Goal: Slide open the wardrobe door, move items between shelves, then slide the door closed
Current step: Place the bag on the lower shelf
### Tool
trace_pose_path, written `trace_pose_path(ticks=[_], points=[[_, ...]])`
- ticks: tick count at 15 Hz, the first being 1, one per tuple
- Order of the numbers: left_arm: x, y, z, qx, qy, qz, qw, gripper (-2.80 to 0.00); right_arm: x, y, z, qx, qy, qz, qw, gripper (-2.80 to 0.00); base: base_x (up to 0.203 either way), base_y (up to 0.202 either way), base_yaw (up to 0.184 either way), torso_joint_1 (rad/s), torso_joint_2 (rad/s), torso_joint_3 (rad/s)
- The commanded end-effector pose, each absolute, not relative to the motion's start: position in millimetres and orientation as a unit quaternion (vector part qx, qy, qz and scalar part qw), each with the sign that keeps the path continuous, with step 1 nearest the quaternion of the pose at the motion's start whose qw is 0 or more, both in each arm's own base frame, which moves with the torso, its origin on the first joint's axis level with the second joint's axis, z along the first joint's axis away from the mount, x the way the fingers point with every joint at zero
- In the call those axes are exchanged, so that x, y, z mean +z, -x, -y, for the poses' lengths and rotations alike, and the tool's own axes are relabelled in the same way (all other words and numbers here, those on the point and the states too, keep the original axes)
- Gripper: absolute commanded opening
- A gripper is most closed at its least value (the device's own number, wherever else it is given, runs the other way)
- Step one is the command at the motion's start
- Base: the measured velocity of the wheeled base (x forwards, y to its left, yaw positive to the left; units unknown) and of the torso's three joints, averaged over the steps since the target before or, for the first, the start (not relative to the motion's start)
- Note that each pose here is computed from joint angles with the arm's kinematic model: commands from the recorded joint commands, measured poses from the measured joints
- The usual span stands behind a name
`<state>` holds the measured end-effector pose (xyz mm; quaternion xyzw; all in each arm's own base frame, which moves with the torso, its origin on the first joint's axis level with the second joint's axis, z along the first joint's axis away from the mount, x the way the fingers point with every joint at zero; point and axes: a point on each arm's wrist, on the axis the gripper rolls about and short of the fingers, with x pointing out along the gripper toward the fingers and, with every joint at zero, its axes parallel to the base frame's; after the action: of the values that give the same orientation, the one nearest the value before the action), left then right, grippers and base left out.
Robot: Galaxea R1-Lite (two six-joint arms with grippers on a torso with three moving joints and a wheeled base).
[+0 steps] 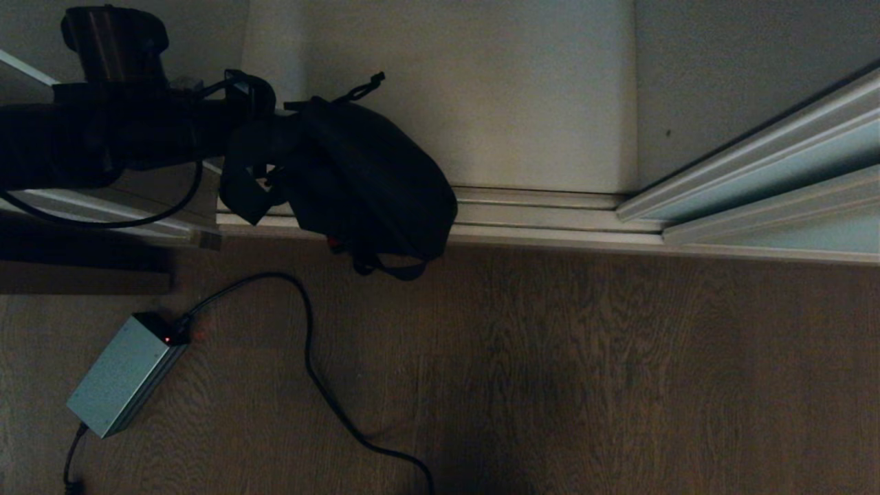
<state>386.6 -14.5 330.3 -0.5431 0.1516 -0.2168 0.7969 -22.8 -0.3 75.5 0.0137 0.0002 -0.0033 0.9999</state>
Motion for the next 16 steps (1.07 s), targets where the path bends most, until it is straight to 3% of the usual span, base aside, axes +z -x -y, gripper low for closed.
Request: trace_pose_path(ticks=[1,7,16], points=[[318,-416,12,-0.214,0.545,-0.149,0.797,-2.8,75,23,0,-0.003,-0.014,0.002,1.0,-2.8,0.0,0.0,0.0,0.0,0.0,0.0],[339,-428,-4,-0.275,0.494,-0.007,0.825,-2.8,75,23,0,-0.003,-0.014,0.002,1.0,-2.8,0.0,0.0,0.0,0.0,0.0,0.0],[357,-425,-10,-0.331,0.411,0.209,0.823,-2.8,75,23,0,-0.003,-0.014,0.002,1.0,-2.8,0.0,0.0,0.0,0.0,0.0,0.0]])
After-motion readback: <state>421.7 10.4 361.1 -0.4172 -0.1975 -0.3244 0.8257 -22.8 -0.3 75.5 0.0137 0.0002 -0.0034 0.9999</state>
